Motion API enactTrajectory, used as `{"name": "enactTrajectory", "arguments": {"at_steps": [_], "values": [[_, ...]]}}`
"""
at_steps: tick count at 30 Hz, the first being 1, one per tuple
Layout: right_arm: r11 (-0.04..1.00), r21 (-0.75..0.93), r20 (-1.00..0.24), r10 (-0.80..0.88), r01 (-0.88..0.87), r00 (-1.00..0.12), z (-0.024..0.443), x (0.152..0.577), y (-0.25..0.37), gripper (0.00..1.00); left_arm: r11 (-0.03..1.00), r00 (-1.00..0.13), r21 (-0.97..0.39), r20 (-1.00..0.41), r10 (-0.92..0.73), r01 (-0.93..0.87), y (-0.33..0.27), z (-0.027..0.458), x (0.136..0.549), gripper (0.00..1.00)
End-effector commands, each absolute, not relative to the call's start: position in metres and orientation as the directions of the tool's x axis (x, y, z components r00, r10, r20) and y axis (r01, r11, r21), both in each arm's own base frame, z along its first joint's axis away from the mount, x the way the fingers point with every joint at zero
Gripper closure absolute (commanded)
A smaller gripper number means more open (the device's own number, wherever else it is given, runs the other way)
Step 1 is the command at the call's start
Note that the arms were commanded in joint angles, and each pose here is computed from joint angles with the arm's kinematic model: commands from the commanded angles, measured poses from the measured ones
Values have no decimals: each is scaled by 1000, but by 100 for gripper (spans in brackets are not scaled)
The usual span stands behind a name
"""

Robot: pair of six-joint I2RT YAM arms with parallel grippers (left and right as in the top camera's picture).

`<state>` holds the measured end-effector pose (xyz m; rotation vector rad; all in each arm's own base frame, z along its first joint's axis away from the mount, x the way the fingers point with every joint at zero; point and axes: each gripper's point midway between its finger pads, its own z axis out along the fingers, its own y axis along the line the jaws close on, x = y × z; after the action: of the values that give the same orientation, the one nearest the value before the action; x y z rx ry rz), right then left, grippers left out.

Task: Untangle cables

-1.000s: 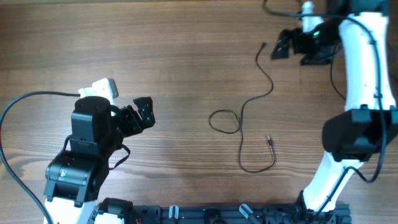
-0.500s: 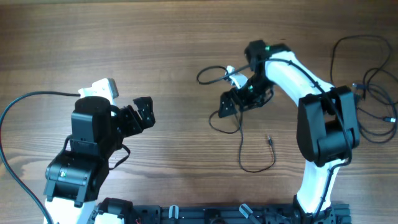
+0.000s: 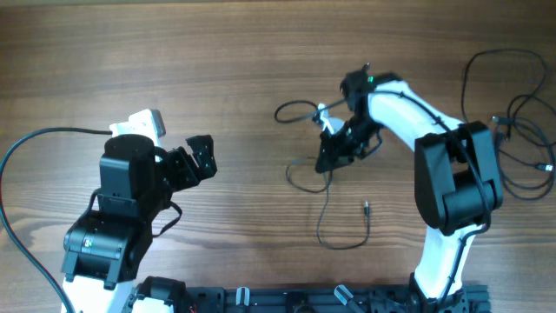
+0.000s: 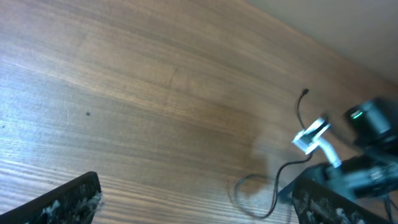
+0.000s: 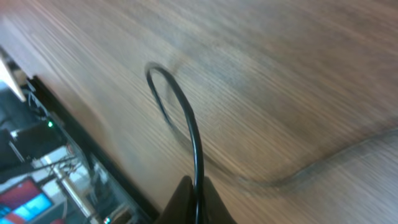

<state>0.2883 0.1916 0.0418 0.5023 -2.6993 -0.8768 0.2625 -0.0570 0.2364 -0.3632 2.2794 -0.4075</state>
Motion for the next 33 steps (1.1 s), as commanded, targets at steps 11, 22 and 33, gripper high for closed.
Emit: {"name": "enactTrajectory", "arguments": {"at_steps": [11, 22, 33], "values": [[999, -3, -950, 9, 38, -314, 511, 394, 25, 96, 911, -660, -397, -658, -364, -107, -60, 239, 262, 0], [731, -50, -983, 85, 681, -164, 546, 337, -174, 96, 912, -660, -397, -658, -364, -106, -60, 239, 262, 0], [486, -61, -797, 502, 872, -336, 392, 334, -275, 96, 911, -660, -397, -658, -364, -107, -60, 239, 262, 0]]}}
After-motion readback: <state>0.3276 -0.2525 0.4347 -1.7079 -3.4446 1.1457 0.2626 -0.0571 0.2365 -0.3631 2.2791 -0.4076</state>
